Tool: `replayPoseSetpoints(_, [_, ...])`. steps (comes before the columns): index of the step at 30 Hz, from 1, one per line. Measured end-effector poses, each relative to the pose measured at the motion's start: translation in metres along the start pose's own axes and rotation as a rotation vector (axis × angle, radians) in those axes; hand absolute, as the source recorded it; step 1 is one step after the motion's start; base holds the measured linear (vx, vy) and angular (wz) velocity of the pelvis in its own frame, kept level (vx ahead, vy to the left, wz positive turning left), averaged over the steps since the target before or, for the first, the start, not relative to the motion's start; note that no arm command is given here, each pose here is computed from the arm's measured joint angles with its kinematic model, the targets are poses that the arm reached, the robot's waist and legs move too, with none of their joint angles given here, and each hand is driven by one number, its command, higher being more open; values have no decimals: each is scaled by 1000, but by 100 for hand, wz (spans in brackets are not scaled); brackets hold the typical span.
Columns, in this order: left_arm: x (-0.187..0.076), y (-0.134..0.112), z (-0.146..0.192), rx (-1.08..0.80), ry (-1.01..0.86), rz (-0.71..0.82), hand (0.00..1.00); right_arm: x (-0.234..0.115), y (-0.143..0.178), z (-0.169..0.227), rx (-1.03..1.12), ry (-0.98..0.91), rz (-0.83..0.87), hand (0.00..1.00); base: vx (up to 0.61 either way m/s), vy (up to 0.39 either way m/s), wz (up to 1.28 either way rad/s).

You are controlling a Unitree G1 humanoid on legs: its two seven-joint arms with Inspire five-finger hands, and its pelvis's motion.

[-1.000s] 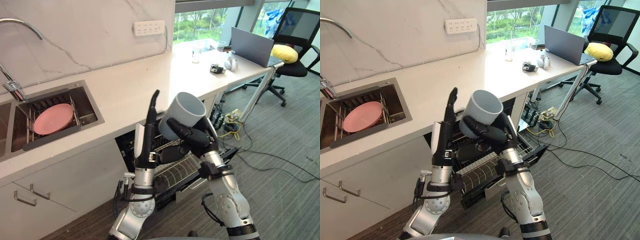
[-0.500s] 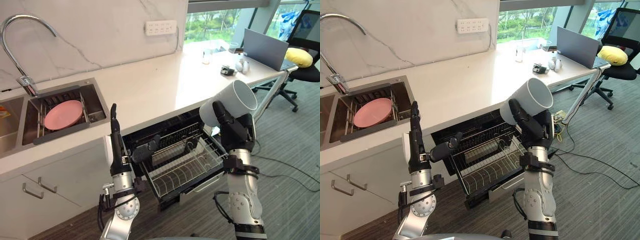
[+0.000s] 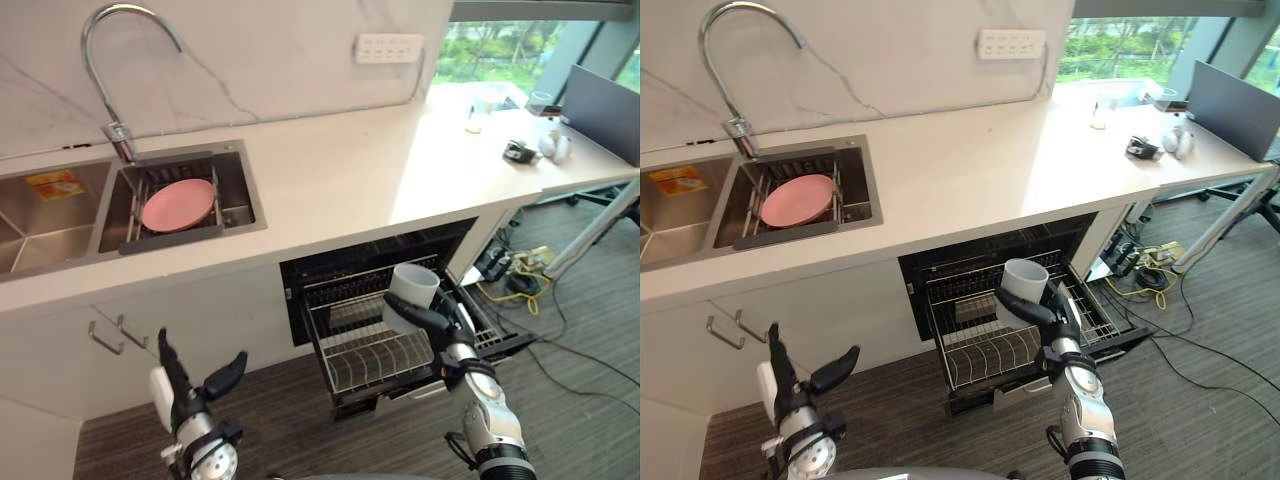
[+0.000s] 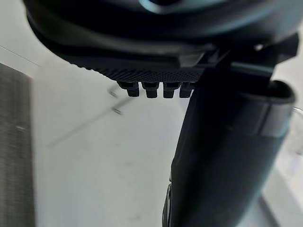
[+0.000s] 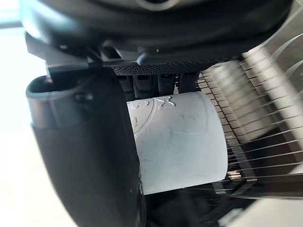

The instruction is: Walk over to the sink, pick up the cup, carry it to the dishwasher, place the cup inside the dishwasher, then close the dishwasher door

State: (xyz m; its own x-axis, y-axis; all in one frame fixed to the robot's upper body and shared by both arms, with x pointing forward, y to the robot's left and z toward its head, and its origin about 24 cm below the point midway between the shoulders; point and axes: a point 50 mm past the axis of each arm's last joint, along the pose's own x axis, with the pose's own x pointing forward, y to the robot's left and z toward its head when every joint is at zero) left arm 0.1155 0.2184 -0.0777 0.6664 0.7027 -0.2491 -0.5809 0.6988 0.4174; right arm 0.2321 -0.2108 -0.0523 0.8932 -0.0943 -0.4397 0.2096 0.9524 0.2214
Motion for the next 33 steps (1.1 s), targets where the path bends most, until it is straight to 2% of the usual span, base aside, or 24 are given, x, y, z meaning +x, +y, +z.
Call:
replayPoseSetpoints(4, [-13,20,-35,84,129,39,100,6,-12,-18,-50,128,-39,0,-17,14,35])
replayPoseSetpoints(9, [-20,22,-51,125,193,-2,100,26,-12,-12,-75,198,-46,0,-86,29,33])
replayPoseSetpoints(12, [-17,18,-47,115,173,-43,100,41,-11,5,-68,206,-51,0,-100,5,33])
replayPoseSetpoints(19, [10,-2,-18,32,82,-113,100,73,-4,131,-91,-35,-14,0,-56,-10,15])
replayPoseSetpoints(21, [15,-4,-13,14,70,-120,100,73,-4,150,-99,-79,-20,0,-2,-13,5])
replayPoseSetpoints(25, [27,-5,-1,-11,31,-114,100,73,-5,175,-98,-104,-47,0,18,-14,4])
replayPoseSetpoints(33, [34,-16,15,-62,-1,-141,100,74,-6,182,-70,-39,-44,0,16,1,-3])
